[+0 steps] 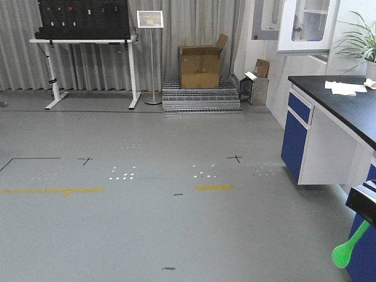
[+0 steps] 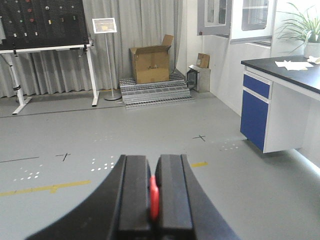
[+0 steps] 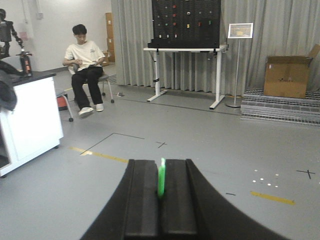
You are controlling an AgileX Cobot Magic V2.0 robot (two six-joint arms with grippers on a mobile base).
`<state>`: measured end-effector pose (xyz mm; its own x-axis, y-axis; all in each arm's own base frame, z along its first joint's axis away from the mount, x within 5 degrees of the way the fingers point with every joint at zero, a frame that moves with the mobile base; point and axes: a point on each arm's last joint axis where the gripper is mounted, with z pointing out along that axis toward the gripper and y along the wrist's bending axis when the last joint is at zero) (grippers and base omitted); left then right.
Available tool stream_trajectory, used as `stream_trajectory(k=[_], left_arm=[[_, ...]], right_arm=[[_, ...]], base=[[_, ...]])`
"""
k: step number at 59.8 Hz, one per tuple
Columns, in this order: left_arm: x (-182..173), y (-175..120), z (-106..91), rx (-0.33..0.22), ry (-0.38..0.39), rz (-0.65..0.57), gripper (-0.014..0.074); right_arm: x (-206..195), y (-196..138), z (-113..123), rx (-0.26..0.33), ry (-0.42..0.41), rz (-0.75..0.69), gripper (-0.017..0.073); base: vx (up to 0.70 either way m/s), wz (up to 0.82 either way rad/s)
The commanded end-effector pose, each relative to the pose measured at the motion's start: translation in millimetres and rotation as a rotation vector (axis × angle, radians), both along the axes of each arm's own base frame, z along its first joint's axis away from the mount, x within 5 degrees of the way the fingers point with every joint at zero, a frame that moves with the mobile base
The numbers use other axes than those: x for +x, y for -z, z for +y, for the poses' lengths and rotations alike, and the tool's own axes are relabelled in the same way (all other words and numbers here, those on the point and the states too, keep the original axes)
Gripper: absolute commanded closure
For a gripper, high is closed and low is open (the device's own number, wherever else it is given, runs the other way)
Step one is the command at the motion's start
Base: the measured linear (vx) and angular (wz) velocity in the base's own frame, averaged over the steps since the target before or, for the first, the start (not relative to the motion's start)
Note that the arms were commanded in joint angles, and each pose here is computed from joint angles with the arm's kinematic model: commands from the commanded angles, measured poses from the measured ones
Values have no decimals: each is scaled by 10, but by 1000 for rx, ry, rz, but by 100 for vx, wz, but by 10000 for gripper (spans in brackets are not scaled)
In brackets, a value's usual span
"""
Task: Sort red and green spoons into left cabinet
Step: 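Drive the base away from the bench toward the white cabinet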
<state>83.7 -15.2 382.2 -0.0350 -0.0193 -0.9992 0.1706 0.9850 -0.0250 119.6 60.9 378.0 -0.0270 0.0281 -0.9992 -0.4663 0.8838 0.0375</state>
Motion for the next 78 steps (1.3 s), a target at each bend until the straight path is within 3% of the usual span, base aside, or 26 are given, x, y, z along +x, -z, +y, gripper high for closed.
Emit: stream_trajectory(k=[1,78], left_arm=[[-5,-149,9,-39,-9,-87,597],[-5,-143,7,-37,-7,-80,597]], right_arm=[[-8,-167,-32,49,27,-95,562],[-7,-165,-33,51,29,-98,562]], base=[[64,-11],[67,0]])
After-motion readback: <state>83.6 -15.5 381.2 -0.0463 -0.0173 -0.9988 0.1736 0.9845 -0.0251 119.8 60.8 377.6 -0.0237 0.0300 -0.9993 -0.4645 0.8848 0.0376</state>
